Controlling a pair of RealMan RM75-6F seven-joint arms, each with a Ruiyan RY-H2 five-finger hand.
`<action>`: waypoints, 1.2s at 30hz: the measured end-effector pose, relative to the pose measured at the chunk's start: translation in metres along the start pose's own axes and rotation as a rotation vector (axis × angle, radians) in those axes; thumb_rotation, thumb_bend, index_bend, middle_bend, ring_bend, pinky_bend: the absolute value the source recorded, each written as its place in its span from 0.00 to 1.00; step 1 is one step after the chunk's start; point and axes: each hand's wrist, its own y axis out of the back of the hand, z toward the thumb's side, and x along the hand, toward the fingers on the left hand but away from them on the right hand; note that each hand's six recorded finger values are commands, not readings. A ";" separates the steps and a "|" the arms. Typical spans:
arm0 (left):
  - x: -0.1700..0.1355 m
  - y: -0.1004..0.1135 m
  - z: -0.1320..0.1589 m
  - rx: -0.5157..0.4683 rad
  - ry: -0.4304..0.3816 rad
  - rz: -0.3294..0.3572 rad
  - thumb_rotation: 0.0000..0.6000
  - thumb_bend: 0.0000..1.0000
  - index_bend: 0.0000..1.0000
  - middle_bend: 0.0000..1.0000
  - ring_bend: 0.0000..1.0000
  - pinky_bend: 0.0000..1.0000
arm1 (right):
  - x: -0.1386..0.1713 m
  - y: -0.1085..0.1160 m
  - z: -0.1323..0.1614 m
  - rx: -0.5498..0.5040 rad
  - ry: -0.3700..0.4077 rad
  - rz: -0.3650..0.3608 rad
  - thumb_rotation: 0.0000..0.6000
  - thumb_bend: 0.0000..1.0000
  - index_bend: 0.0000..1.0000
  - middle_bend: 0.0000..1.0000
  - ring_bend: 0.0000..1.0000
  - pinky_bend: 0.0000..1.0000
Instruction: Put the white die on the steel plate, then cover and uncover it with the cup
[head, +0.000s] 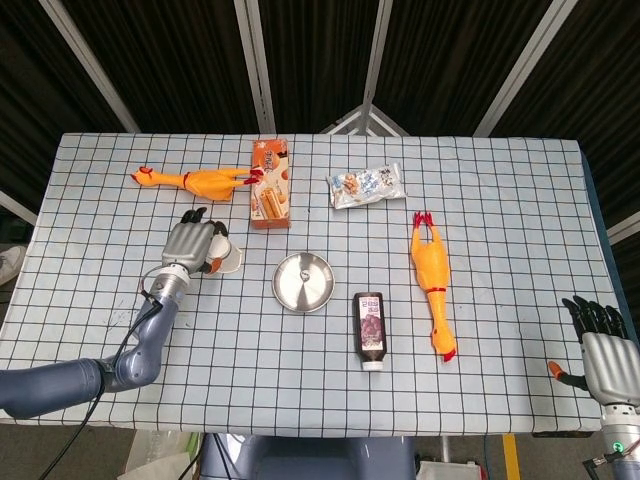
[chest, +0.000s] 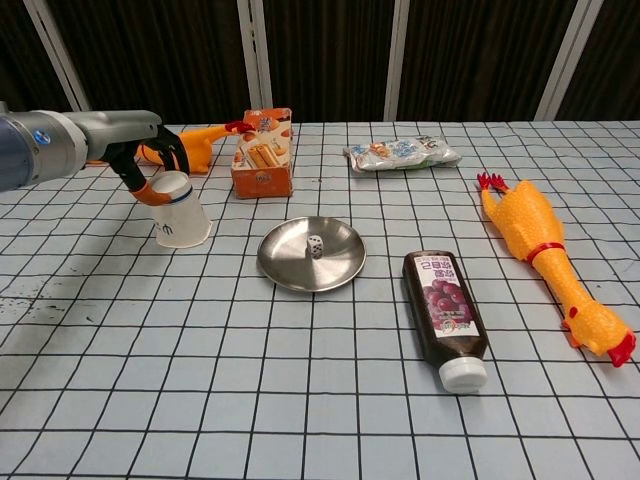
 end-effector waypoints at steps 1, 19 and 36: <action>0.000 0.000 0.000 0.000 0.000 0.000 1.00 0.55 0.36 0.35 0.02 0.00 | 0.000 0.000 0.000 0.000 -0.001 0.001 1.00 0.21 0.12 0.09 0.07 0.00; -0.017 0.044 0.023 -0.077 -0.070 0.081 1.00 0.56 0.36 0.35 0.02 0.00 | 0.000 0.000 0.002 -0.004 0.005 0.002 1.00 0.21 0.12 0.09 0.07 0.00; -0.032 0.038 0.115 -0.157 -0.227 0.004 1.00 0.56 0.36 0.34 0.02 0.00 | -0.017 0.004 -0.012 -0.036 -0.031 -0.022 1.00 0.21 0.12 0.09 0.07 0.00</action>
